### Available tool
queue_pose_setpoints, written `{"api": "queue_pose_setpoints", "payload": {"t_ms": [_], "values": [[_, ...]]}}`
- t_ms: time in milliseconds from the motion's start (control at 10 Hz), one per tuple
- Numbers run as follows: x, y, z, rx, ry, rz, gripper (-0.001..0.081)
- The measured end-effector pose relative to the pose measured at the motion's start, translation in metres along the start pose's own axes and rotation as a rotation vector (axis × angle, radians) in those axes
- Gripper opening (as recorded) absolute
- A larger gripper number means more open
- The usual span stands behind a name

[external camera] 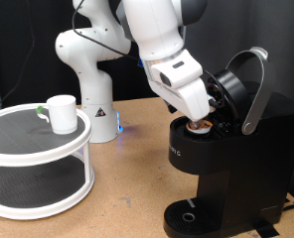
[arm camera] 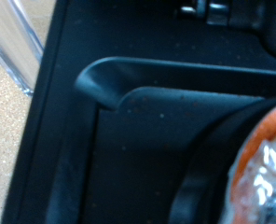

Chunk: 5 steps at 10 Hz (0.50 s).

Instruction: Make a cup of coffee with the keurig machine

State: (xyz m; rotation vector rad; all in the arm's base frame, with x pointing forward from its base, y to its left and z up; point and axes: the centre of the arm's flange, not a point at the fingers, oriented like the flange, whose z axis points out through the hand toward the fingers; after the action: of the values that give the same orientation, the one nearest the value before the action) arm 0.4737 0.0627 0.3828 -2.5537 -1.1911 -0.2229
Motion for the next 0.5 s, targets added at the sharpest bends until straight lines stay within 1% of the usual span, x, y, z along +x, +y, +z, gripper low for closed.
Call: {"api": "queue_pose_setpoints", "payload": {"t_ms": [300,400,500], "values": [[0.0011,0.0001,0.0002,-0.004,-0.005,0.001,0.0808],[0.002,0.0008,0.001,-0.021,0.015,0.008,0.0808],[0.0035,0.0008,0.0021,-0.044,0.059,0.024,0.0808]]}}
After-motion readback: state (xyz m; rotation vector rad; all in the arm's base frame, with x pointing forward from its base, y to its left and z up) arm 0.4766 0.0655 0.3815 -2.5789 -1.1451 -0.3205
